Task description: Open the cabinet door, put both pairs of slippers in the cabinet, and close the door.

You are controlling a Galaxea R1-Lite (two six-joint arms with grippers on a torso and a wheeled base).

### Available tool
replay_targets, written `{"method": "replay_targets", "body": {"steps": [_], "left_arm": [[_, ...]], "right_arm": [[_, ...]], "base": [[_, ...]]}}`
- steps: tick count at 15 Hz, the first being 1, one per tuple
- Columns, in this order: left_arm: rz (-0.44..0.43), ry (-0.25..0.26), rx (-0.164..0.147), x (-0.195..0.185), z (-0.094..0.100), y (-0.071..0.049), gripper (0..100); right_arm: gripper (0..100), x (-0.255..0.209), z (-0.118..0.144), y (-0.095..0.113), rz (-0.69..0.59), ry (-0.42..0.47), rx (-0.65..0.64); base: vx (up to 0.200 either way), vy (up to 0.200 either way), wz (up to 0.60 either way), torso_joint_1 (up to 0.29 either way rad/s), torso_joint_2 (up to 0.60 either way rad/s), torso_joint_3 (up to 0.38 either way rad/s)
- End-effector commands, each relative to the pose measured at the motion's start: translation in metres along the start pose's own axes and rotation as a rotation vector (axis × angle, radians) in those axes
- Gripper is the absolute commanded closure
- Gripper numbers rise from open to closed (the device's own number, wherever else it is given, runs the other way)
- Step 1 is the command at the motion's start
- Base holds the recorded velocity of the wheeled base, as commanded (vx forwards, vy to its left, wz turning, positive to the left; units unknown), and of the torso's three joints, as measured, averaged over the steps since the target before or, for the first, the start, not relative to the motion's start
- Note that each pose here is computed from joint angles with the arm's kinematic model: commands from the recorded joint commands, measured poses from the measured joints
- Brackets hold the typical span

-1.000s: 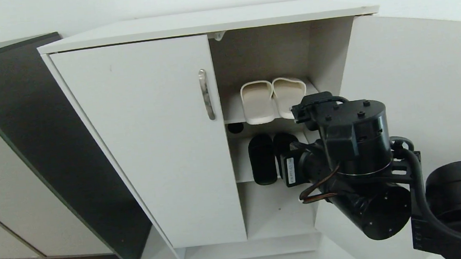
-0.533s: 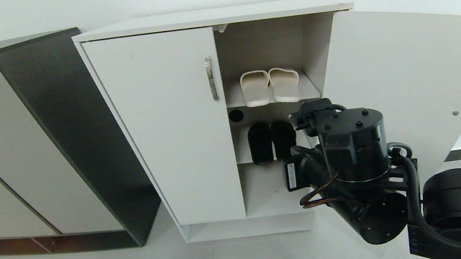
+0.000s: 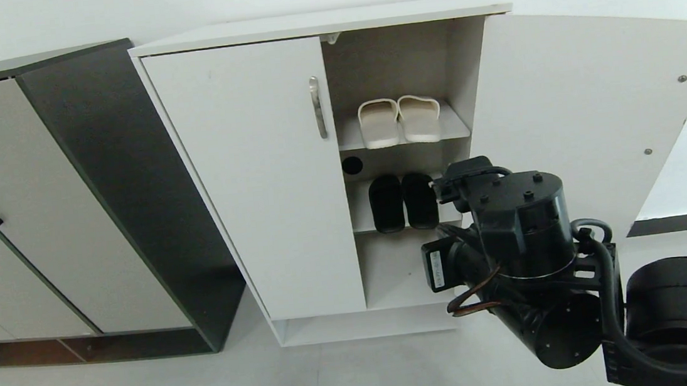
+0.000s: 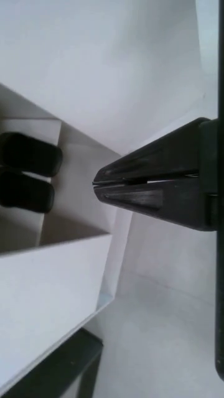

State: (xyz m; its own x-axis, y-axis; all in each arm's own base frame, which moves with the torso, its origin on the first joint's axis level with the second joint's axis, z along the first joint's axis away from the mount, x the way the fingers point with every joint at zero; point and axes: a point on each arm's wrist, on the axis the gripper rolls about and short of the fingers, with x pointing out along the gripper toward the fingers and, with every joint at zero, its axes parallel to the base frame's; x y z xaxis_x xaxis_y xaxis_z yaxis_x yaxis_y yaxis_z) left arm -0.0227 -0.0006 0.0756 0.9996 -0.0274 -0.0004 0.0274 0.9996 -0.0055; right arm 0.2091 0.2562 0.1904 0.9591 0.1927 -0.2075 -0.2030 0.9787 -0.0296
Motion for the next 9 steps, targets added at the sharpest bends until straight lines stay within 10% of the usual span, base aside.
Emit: {"method": "replay_targets", "body": {"steps": [1,9], "left_arm": [[0.000,0.000,-0.001,0.0000,0.0000,0.0000,100],[0.000,0.000,0.001,0.0000,0.0000,0.0000,100]], "right_arm": [[100,0.0023,-0.0034,0.0009,-0.003,0.009,-0.008],[100,0.0058,-0.0058,0.0010,-0.005,0.016,-0.012]], "base": [[0.000,0.000,0.00,0.000,0.00,0.000],[0.000,0.000,0.00,0.000,-0.01,-0.005]]}}
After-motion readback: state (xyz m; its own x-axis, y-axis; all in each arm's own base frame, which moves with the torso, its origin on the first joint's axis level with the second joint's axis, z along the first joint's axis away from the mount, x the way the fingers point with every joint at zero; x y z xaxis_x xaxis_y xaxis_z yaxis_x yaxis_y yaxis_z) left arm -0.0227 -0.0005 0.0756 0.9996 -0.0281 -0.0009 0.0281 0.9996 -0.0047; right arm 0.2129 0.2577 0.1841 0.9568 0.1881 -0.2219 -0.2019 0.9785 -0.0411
